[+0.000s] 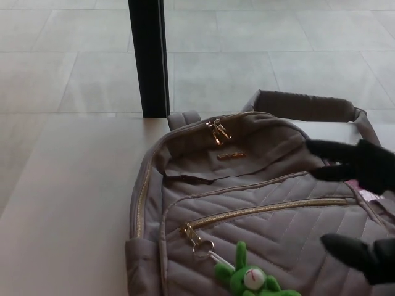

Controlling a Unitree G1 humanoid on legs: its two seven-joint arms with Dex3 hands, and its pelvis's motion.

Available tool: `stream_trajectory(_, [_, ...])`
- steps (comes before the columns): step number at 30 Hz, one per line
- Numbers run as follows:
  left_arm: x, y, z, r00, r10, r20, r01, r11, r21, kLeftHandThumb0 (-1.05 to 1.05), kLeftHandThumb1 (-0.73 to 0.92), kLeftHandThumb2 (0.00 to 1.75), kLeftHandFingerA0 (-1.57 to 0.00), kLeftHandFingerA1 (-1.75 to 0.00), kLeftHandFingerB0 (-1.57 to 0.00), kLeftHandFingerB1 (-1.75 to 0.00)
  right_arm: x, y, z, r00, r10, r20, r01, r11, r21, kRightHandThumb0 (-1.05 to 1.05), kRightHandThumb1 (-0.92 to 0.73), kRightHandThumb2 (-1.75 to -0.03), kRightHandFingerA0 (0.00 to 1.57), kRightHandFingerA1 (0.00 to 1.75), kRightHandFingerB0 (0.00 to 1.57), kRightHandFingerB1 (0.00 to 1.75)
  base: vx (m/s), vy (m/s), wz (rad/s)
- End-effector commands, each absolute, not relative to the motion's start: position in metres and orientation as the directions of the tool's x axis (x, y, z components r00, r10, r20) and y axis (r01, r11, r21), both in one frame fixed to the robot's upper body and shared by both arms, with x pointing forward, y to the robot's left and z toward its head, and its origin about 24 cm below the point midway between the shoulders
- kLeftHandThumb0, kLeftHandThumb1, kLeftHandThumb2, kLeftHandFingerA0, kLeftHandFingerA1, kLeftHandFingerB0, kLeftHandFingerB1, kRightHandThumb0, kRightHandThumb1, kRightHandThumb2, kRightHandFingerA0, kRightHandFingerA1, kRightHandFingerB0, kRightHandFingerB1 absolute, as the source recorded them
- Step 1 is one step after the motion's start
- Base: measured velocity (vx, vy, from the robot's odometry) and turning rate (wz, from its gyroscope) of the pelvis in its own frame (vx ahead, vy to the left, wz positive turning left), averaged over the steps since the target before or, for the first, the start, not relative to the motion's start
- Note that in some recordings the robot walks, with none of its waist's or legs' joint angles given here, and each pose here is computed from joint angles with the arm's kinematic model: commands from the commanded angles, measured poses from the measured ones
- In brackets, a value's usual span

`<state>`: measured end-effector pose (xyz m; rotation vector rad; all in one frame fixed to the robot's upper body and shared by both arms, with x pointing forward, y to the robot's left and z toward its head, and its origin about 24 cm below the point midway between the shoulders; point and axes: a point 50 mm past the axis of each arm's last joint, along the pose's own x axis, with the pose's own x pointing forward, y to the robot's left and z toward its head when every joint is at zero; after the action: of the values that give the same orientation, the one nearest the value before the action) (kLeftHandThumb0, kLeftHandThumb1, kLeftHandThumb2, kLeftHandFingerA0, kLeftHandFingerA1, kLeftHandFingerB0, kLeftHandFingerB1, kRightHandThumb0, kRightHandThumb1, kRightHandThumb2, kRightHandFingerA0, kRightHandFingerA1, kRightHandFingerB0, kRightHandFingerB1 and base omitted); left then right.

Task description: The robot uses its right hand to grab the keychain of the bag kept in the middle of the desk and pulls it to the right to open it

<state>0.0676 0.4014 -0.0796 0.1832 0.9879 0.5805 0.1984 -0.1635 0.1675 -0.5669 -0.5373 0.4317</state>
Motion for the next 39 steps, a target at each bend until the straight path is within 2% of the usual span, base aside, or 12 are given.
stream_trajectory(1, [0.069,0.411,-0.069,0.454,0.545,-0.704,-0.343,0.837,0.427,-0.61,0.67,0.6,-0.54,-0.55,-0.53,-0.41,0.187,-0.144,0.161,0.741,0.64,0.203,-0.303,0.589,-0.749,-0.75,-0.51,-0.94,0.51,0.65,0.36,0.49,0.0,0.0,0.0])
stream_trajectory(4, [0.069,0.412,-0.069,0.458,0.545,-0.702,-0.354,0.836,0.419,-0.62,0.66,0.6,-0.53,-0.55,-0.55,-0.42,0.187,-0.144,0.16,0.743,0.643,0.188,-0.292,0.563,-0.773,-0.78,-0.53,-0.95,0.53,0.65,0.37,0.49,0.0,0.0,0.0])
stream_trajectory(5, [0.068,0.412,-0.069,0.457,0.546,-0.703,-0.35,0.836,0.422,-0.61,0.67,0.6,-0.56,-0.56,-0.53,-0.41,0.188,-0.143,0.16,0.744,0.644,0.178,-0.288,0.549,-0.785,-0.78,-0.67,-0.61,0.57,0.6,0.47,0.39,0.0,0.0,0.0])
stream_trajectory(12, [0.069,0.412,-0.069,0.461,0.541,-0.703,-0.348,0.839,0.418,-0.61,0.68,0.61,-0.53,-0.54,-0.54,-0.42,0.189,-0.14,0.16,0.732,0.665,0.15,-0.278,0.491,-0.825,-0.78,-0.7,-0.61,0.57,0.63,0.47,0.39,0.0,0.0,0.0])
stream_trajectory(13, [0.071,0.412,-0.068,0.466,0.538,-0.703,-0.346,0.842,0.415,-0.62,0.68,0.61,-0.53,-0.55,-0.53,-0.42,0.188,-0.139,0.16,0.725,0.67,0.162,-0.263,0.486,-0.833,-0.76,-0.55,-0.98,0.56,0.69,0.39,0.51,0.0,0.0,0.0])
stream_trajectory(15, [0.071,0.412,-0.068,0.468,0.543,-0.698,-0.35,0.838,0.418,-0.64,0.67,0.6,-0.55,-0.58,-0.54,-0.42,0.185,-0.138,0.16,0.706,0.694,0.141,-0.25,0.431,-0.867,-0.75,-0.57,-0.99,0.56,0.69,0.39,0.51,0.0,0.0,0.0])
stream_trajectory(16, [0.072,0.412,-0.068,0.464,0.547,-0.696,-0.345,0.836,0.427,-0.63,0.68,0.61,-0.57,-0.57,-0.56,-0.41,0.184,-0.139,0.16,0.704,0.697,0.137,-0.247,0.421,-0.873,-0.77,-0.75,-0.62,0.58,0.63,0.46,0.39,0.0,0.0,0.0])
stream_trajectory(22, [0.073,0.412,-0.068,0.463,0.541,-0.702,-0.354,0.839,0.412,-0.62,0.68,0.6,-0.55,-0.56,-0.53,-0.41,0.18,-0.139,0.157,0.691,0.713,0.119,-0.201,0.347,-0.916,-0.82,-0.81,-0.65,0.55,0.61,0.4,0.39,0.0,0.0,0.0])
stream_trajectory(31, [0.072,0.412,-0.068,0.471,0.537,-0.7,-0.333,0.843,0.422,-0.65,0.68,0.61,-0.55,-0.55,-0.56,-0.43,0.176,-0.138,0.155,0.679,0.728,0.098,-0.185,0.298,-0.937,-0.87,-0.86,-0.66,0.56,0.62,0.41,0.4,0.0,0.0,0.0])
stream_trajectory(32, [0.072,0.412,-0.068,0.471,0.537,-0.7,-0.325,0.843,0.428,-0.66,0.69,0.61,-0.56,-0.57,-0.56,-0.42,0.174,-0.136,0.152,0.676,0.732,0.079,-0.191,0.278,-0.941,-0.89,-0.87,-0.67,0.6,0.61,0.43,0.38,0.0,0.0,0.0])
stream_trajectory(34, [0.076,0.412,-0.068,0.471,0.542,-0.696,-0.338,0.84,0.424,-0.66,0.68,0.61,-0.57,-0.56,-0.55,-0.42,0.171,-0.136,0.151,0.671,0.74,0.044,-0.202,0.24,-0.95,-0.91,-0.88,-0.67,0.56,0.61,0.38,0.38,0.0,0.0,0.0])
stream_trajectory(39, [0.077,0.411,-0.068,0.47,0.539,-0.698,-0.332,0.841,0.427,-0.66,0.69,0.61,-0.57,-0.56,-0.56,-0.42,0.17,-0.138,0.147,0.681,0.732,0.02,-0.195,0.208,-0.958,-0.9,-0.84,-0.65,0.58,0.6,0.38,0.36,0.0,0.0,0.0])
